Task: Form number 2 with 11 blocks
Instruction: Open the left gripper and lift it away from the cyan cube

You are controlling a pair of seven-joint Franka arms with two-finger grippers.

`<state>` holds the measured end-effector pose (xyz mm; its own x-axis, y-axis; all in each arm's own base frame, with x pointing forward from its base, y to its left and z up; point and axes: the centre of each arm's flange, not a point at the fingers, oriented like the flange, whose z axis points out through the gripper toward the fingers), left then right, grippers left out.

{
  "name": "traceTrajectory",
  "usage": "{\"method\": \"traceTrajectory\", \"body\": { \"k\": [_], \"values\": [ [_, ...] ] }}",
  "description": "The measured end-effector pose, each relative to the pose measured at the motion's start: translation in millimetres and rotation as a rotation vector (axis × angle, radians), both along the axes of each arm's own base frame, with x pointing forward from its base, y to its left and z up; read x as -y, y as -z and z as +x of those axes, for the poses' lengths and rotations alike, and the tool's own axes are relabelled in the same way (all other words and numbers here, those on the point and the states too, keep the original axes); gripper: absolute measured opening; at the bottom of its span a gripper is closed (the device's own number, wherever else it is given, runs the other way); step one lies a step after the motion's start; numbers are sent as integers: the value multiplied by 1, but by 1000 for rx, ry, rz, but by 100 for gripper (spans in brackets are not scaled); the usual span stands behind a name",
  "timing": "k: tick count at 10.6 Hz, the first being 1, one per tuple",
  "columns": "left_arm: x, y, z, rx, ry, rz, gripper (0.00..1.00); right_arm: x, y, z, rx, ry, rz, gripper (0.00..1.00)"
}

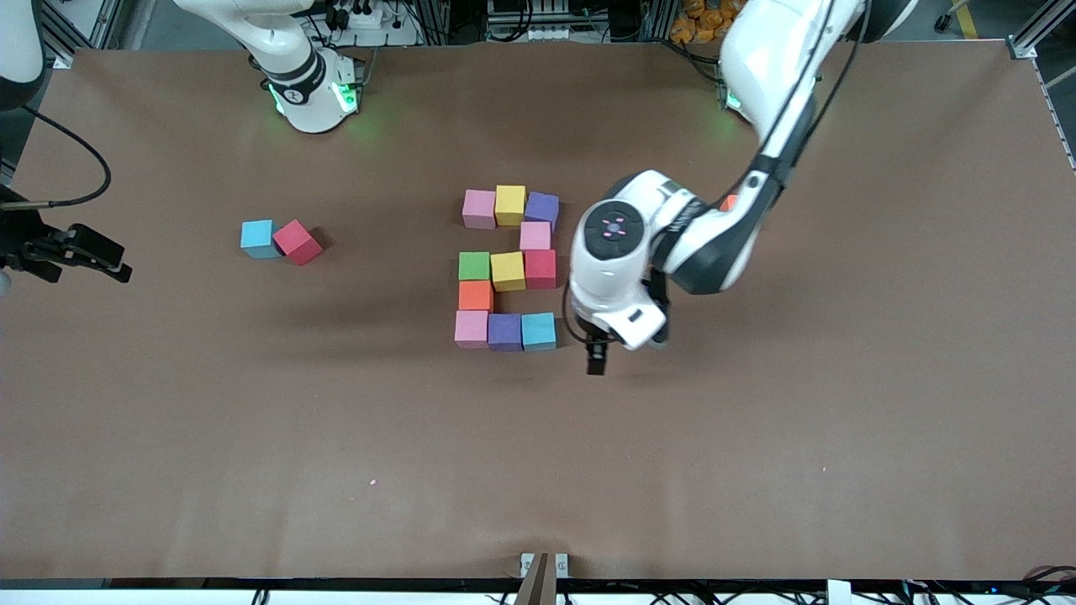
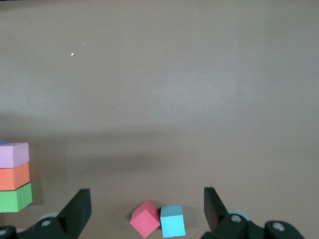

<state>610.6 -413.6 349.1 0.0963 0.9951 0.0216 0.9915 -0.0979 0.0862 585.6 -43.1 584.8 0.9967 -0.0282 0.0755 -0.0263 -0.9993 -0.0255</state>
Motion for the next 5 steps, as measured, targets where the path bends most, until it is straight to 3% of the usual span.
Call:
{"method": "traceTrajectory", "body": {
  "k": [3, 5],
  "values": [
    [-91, -27, 49, 14, 19, 15, 100, -1, 0, 0, 0, -1, 0, 100],
    [-143, -63, 69, 61, 1, 7, 100, -1, 0, 0, 0, -2, 0, 100]
  ]
}}
